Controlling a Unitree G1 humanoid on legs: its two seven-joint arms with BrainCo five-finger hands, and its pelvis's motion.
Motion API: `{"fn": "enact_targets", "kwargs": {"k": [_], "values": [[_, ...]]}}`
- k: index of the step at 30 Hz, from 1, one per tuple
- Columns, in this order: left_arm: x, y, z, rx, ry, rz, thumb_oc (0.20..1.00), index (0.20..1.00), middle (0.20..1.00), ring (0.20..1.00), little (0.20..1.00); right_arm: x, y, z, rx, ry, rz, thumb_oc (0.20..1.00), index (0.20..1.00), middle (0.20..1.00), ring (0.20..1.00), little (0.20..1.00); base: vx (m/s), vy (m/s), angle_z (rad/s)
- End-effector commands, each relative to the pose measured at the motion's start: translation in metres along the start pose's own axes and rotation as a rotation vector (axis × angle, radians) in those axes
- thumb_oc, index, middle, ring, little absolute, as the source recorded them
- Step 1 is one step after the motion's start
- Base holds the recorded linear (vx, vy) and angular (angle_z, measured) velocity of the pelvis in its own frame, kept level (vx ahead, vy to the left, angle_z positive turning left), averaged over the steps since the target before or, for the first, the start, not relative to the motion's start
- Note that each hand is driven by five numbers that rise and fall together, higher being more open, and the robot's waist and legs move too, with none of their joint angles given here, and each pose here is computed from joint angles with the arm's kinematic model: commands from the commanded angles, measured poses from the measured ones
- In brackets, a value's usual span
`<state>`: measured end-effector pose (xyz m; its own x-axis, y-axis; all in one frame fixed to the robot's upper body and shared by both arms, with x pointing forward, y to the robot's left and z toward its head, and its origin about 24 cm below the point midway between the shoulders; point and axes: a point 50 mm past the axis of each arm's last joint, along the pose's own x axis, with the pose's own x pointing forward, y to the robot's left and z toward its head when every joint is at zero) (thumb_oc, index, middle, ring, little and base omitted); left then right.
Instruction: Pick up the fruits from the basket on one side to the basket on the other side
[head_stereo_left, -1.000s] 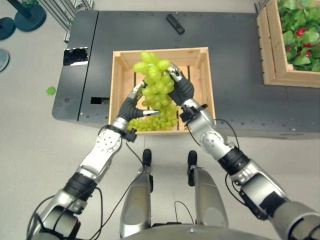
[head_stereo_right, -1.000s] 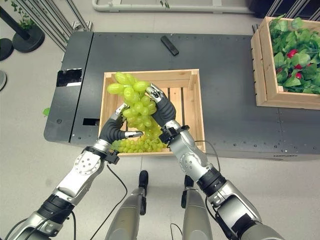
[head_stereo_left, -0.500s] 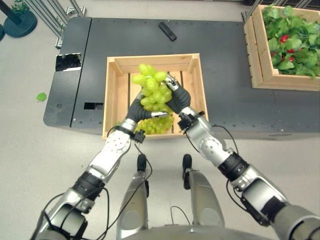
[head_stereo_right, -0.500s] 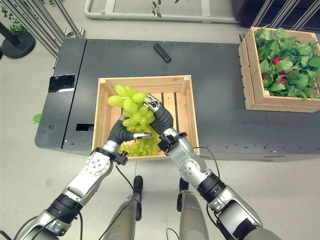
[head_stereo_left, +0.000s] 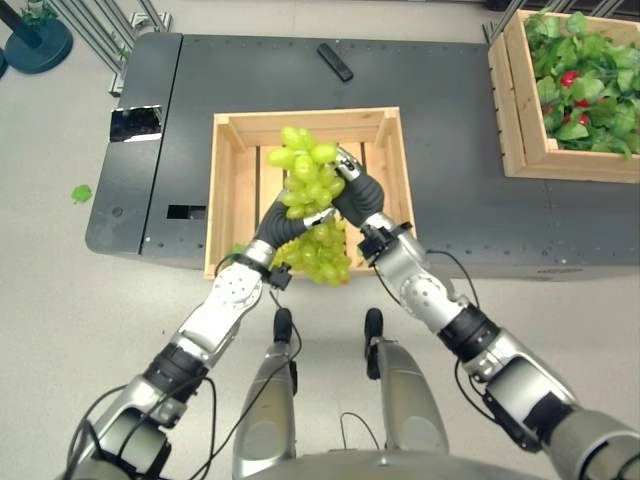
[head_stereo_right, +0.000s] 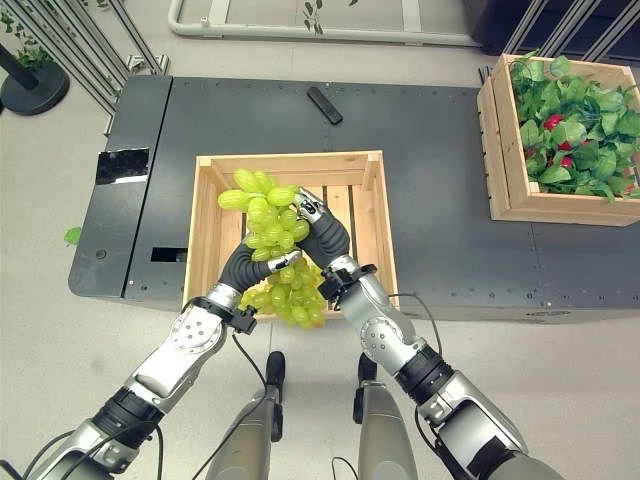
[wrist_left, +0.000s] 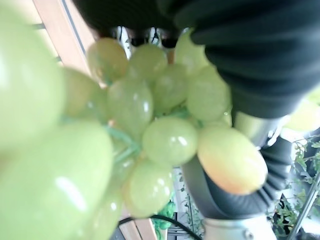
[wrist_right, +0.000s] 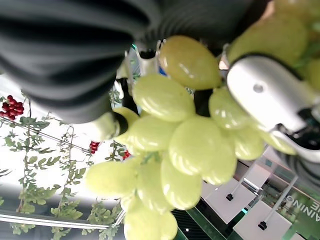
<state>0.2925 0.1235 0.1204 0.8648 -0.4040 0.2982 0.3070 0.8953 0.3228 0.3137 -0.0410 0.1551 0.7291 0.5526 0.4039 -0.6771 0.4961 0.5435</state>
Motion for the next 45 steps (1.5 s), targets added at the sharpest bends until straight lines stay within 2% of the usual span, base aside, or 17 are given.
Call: {"fn": "enact_targets", "kwargs": {"k": [1,8,9,10,16,22,24,28,30,31,34,37,45], "values": [[0.010,-0.011,0.023,0.017,-0.127,-0.057,0.200,0.200,0.200,0.200,0.200,0.011,0.044,0.000,0.111,-0.082,0.189,0.200,0.200,0.200,0.200,0.200,0.00,0.000,0.00],[0.009,-0.011,0.022,-0.001,-0.125,-0.057,0.200,0.200,0.200,0.200,0.200,0.011,0.043,0.001,0.106,-0.081,0.185,0.200,0.200,0.200,0.200,0.200,0.00,0.000,0.00],[0.009,-0.011,0.022,-0.005,-0.125,-0.057,0.200,0.200,0.200,0.200,0.200,0.011,0.043,0.000,0.106,-0.080,0.186,0.288,0.288,0.288,0.288,0.288,0.00,0.000,0.00],[0.009,-0.011,0.022,-0.009,-0.126,-0.056,0.200,0.200,0.200,0.200,0.200,0.011,0.043,0.001,0.102,-0.077,0.188,1.000,1.000,1.000,1.000,1.000,0.00,0.000,0.00],[0.005,-0.008,0.020,-0.042,-0.115,-0.041,0.200,0.200,0.200,0.200,0.200,0.010,0.039,0.006,0.066,-0.085,0.176,1.000,1.000,1.000,1.000,1.000,0.00,0.000,0.00],[-0.006,0.004,0.015,-0.063,-0.091,-0.020,0.200,0.200,0.200,0.200,0.200,0.004,0.025,0.034,-0.071,-0.116,0.162,1.000,1.000,1.000,1.000,1.000,0.00,0.000,0.00],[-0.015,0.013,0.011,-0.076,-0.069,0.002,0.200,0.200,0.200,0.200,0.200,-0.005,0.013,0.057,-0.173,-0.146,0.138,1.000,1.000,1.000,1.000,1.000,0.00,0.000,0.00],[-0.033,0.029,0.003,-0.076,-0.025,0.042,0.200,0.200,0.200,0.200,0.200,-0.031,-0.011,0.091,-0.364,-0.168,0.053,1.000,1.000,1.000,1.000,1.000,0.00,0.000,0.00],[-0.036,0.032,0.002,-0.084,-0.020,0.053,0.200,0.200,0.200,0.200,0.200,-0.038,-0.017,0.100,-0.397,-0.180,0.022,1.000,1.000,1.000,1.000,1.000,0.00,0.000,0.00],[-0.045,0.040,-0.003,-0.088,0.002,0.082,0.200,0.200,0.200,0.200,0.200,-0.057,-0.032,0.120,-0.487,-0.193,-0.051,1.000,1.000,1.000,1.000,1.000,0.01,-0.008,0.03],[-0.052,0.047,-0.005,-0.095,0.013,0.106,0.200,0.200,0.200,0.200,0.200,-0.076,-0.045,0.134,-0.514,-0.223,-0.129,1.000,1.000,1.000,1.000,1.000,0.02,-0.012,0.10],[-0.066,0.057,-0.016,-0.135,0.063,0.169,0.200,0.200,0.200,0.200,0.200,-0.113,-0.067,0.145,-0.528,-0.262,-0.282,1.000,1.000,1.000,1.000,1.000,0.01,-0.005,0.03],[-0.089,0.069,-0.026,-0.174,0.112,0.269,0.200,0.200,0.200,0.200,0.200,-0.151,-0.081,0.154,-0.570,-0.287,-0.424,1.000,1.000,1.000,1.000,1.000,0.01,-0.004,0.01]]}}
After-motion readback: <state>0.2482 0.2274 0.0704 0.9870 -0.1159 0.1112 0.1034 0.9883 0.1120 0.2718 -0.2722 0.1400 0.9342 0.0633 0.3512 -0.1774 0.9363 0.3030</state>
